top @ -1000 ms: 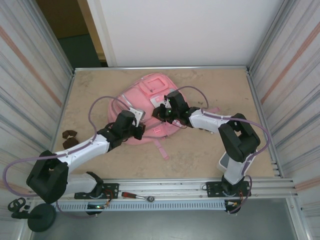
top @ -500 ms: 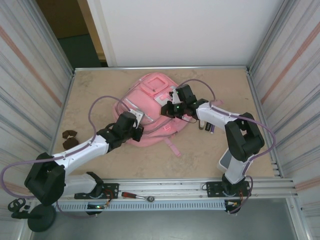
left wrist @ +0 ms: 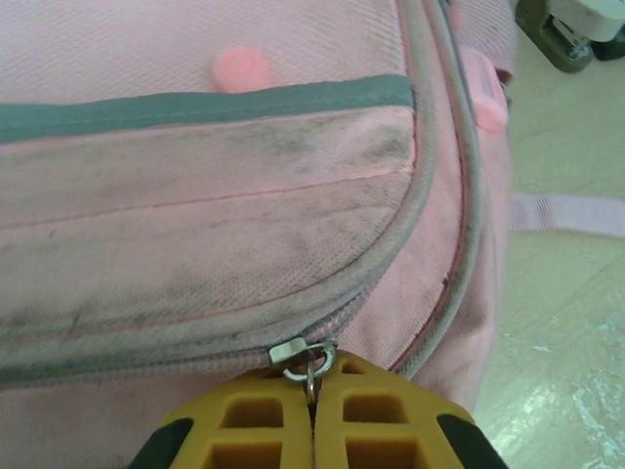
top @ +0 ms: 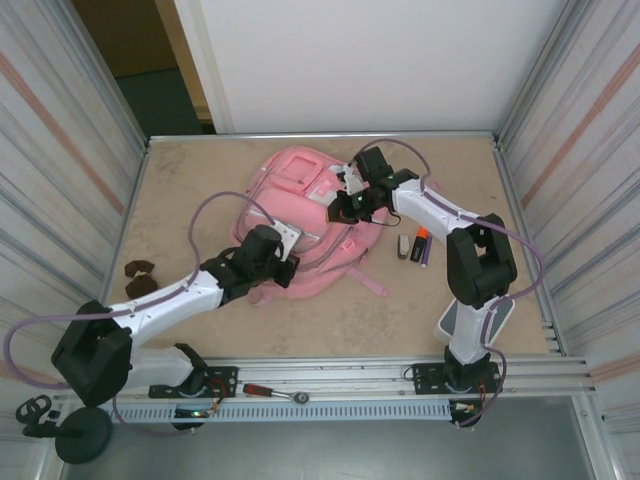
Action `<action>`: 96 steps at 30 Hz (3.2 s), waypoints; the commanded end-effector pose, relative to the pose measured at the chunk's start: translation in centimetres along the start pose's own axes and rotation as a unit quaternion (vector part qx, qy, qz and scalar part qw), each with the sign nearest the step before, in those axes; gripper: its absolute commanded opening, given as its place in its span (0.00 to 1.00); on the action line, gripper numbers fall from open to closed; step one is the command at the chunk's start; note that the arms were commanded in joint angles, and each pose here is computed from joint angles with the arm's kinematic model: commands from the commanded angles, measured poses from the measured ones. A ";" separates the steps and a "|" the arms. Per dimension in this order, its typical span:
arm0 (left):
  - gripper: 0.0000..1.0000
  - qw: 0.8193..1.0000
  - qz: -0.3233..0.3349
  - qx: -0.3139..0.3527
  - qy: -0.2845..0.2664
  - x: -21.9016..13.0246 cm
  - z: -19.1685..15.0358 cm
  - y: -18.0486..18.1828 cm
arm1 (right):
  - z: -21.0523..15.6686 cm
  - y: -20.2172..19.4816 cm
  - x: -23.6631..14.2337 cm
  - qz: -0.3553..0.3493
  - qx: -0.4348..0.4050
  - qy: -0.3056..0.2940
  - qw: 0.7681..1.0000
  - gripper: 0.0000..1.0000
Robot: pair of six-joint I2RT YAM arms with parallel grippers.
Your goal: Pack books, pencil case, and school supplies into a backpack
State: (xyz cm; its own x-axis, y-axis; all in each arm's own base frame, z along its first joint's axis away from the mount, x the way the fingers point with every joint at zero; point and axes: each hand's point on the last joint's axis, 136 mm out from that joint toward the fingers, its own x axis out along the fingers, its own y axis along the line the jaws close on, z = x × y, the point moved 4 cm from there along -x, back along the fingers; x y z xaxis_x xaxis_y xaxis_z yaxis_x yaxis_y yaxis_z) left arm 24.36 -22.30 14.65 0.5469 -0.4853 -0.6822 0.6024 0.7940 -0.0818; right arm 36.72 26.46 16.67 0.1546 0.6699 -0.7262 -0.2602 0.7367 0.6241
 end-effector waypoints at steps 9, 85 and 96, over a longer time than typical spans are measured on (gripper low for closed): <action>0.00 0.998 -0.054 0.022 0.013 2.3 1.3 -4.4 | -1.6 -0.2 -4.4 0.020 0.011 -0.069 0.997 0.47; 0.00 0.996 -0.004 0.089 0.029 3.8 1.4 -6.8 | -9.1 -7.8 -1.9 -0.055 0.097 -0.089 0.990 0.28; 0.00 0.989 0.089 0.096 0.062 2.0 -1.2 -2.8 | -7.9 -9.8 -4.8 -0.102 0.087 -0.102 0.986 0.00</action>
State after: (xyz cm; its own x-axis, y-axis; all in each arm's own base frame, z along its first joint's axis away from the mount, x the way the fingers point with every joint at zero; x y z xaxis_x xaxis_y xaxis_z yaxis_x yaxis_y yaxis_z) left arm 23.70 -27.96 13.26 0.5706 -0.3908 -0.7223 0.6487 0.7538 0.1046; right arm 29.48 16.95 10.28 0.3080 0.5563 -0.7718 -0.0205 0.8149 0.5792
